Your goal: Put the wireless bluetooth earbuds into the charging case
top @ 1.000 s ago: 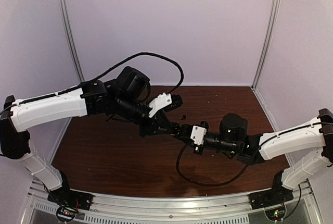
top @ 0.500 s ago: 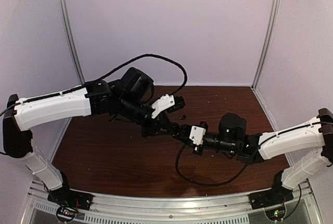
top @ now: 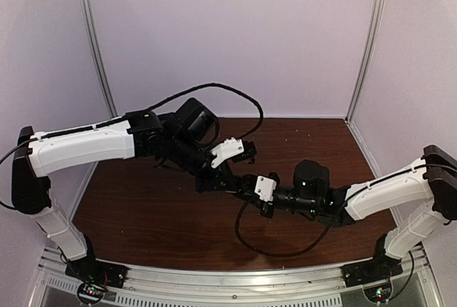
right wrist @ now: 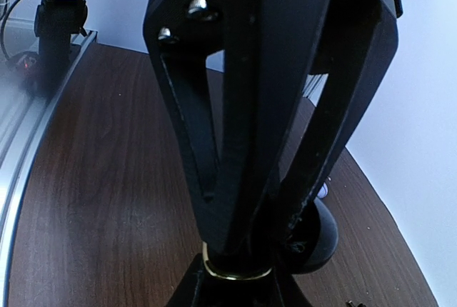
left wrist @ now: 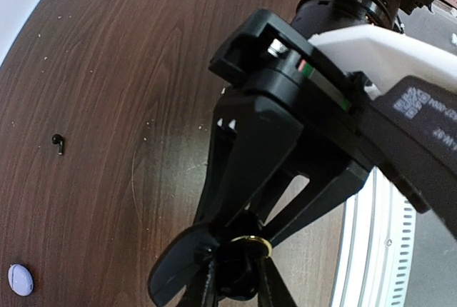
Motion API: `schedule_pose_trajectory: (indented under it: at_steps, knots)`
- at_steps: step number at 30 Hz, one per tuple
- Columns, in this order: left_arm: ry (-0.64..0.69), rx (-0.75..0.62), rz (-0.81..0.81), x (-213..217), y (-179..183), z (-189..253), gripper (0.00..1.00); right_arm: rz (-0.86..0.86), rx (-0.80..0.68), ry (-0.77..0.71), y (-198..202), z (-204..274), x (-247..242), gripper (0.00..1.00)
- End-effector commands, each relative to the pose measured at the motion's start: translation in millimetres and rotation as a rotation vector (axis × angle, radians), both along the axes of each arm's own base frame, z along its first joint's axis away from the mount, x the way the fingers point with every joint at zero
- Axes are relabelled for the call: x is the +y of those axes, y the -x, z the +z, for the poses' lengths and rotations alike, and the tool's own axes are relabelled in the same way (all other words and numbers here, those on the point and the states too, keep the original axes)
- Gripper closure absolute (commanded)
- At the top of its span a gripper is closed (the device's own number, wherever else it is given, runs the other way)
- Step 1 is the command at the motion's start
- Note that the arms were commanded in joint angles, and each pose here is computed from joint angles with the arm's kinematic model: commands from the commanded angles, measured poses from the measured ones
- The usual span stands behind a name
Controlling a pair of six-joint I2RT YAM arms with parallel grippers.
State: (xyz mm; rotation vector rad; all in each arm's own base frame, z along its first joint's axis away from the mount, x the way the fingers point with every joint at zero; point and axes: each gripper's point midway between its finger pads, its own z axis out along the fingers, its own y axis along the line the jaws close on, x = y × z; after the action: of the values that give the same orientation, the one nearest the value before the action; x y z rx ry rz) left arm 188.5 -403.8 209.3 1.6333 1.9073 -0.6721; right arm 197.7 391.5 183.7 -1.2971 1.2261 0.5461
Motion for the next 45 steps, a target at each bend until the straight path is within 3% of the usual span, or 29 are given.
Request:
schedule_pose_trajectory:
  at_steps: [1, 12, 45]
  knots:
    - [0.002, -0.054, 0.010, -7.3, -8.7, 7.1, 0.97, 0.107, 0.007, -0.198, 21.5, 39.5, 11.8, 1.00]
    - [-0.075, -0.048, 0.042, -4.3, -14.9, -3.6, 0.87, 0.137, 0.009, -0.223, 29.4, 40.1, 8.3, 1.00]
    - [-0.090, -0.019, 0.098, -4.4, -16.6, 5.8, 0.67, 0.032, 0.003, -0.355, 18.8, 54.1, -20.9, 1.00]
